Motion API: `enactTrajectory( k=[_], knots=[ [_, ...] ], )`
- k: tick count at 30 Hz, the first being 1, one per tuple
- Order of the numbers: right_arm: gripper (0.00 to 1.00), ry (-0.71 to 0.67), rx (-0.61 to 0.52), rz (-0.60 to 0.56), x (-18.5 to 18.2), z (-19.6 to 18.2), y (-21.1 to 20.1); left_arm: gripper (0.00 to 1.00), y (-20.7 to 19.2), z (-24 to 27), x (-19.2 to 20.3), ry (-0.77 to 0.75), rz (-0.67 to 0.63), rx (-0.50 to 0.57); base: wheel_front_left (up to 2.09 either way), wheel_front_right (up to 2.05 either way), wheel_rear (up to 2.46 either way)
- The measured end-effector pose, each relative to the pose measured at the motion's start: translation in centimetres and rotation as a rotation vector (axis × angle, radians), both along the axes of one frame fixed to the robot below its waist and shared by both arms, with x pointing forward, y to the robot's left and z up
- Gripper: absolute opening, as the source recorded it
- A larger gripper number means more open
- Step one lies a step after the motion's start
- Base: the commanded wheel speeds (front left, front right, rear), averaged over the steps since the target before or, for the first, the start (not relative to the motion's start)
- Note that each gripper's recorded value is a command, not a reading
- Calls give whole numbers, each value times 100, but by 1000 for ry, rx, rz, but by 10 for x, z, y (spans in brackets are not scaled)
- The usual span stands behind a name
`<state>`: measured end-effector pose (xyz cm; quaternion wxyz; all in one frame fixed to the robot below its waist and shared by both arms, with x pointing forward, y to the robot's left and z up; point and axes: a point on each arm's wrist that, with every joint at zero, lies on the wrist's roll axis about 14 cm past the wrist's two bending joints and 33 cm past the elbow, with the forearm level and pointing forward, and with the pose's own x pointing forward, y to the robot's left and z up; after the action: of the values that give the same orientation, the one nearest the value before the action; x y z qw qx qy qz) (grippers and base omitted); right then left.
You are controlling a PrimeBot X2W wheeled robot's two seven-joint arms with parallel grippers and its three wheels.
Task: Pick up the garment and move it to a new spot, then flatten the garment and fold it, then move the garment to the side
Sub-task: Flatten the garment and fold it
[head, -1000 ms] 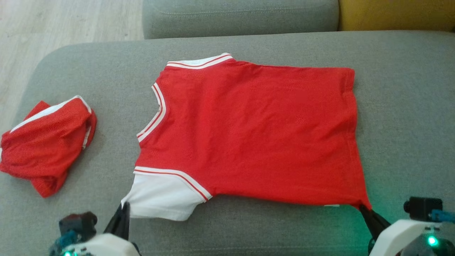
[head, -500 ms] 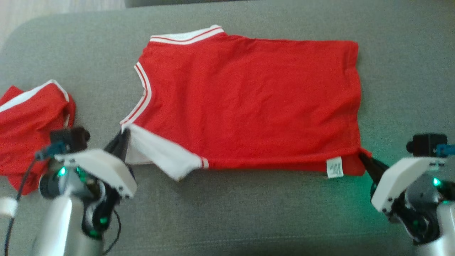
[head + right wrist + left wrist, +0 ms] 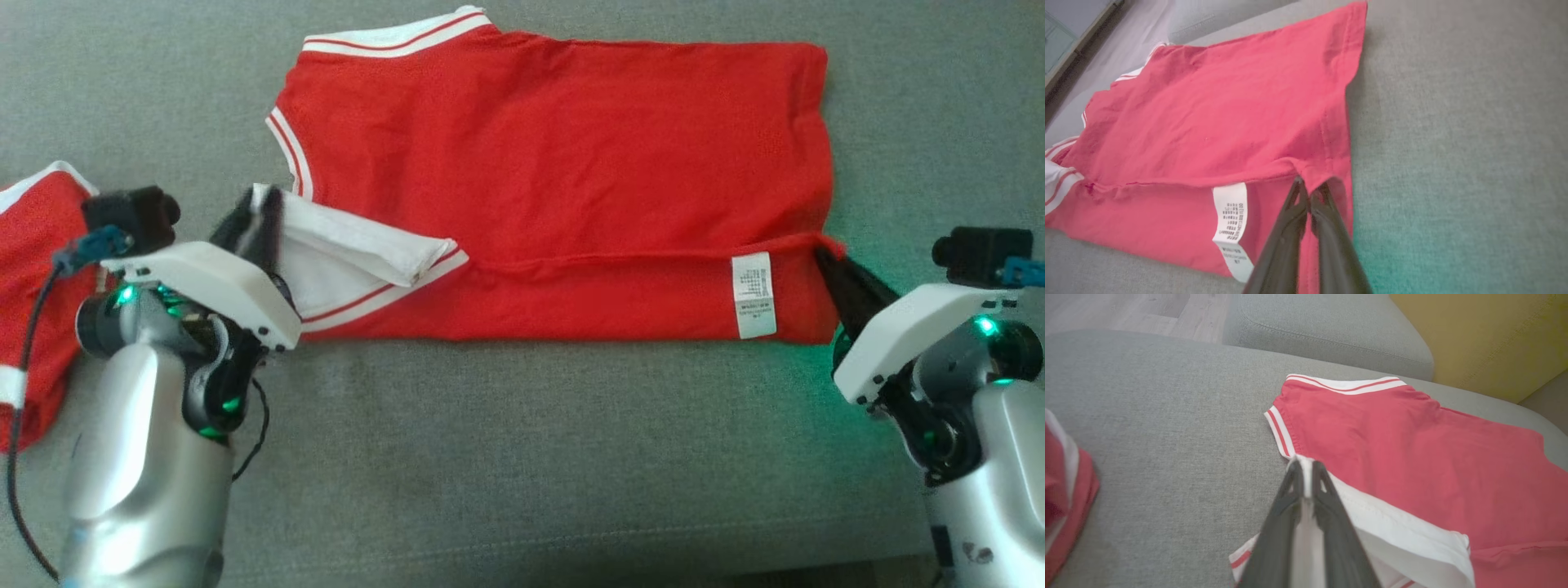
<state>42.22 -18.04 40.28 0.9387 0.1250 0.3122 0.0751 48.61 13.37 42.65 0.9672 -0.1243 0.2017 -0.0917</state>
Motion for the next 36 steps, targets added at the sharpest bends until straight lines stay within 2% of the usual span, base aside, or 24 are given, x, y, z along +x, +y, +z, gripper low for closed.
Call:
enactTrajectory(
  k=[5, 10, 14, 18, 27, 36],
  knots=[
    [100, -91, -17, -12, 7, 4, -1, 100, 2, -1, 1, -72, 23, 22, 0, 0, 0],
    [100, -315, -127, -13, 17, 33, -8, 100, 12, 22, 2, -267, 85, 115, 0, 0, 0],
    [100, -440, -180, -7, 9, 49, -6, 100, 13, 34, -12, -353, 106, 170, 0, 0, 0],
    [100, -521, -168, -12, -3, 65, 4, 100, 16, 42, -32, -386, 132, 198, 0, 0, 0],
    [100, -539, -132, -38, -34, 75, 12, 100, 24, 41, -81, -371, 164, 221, 0, 0, 0],
    [100, -533, -126, -52, -41, 78, 11, 100, 24, 43, -90, -370, 165, 224, 0, 0, 0]
  ],
)
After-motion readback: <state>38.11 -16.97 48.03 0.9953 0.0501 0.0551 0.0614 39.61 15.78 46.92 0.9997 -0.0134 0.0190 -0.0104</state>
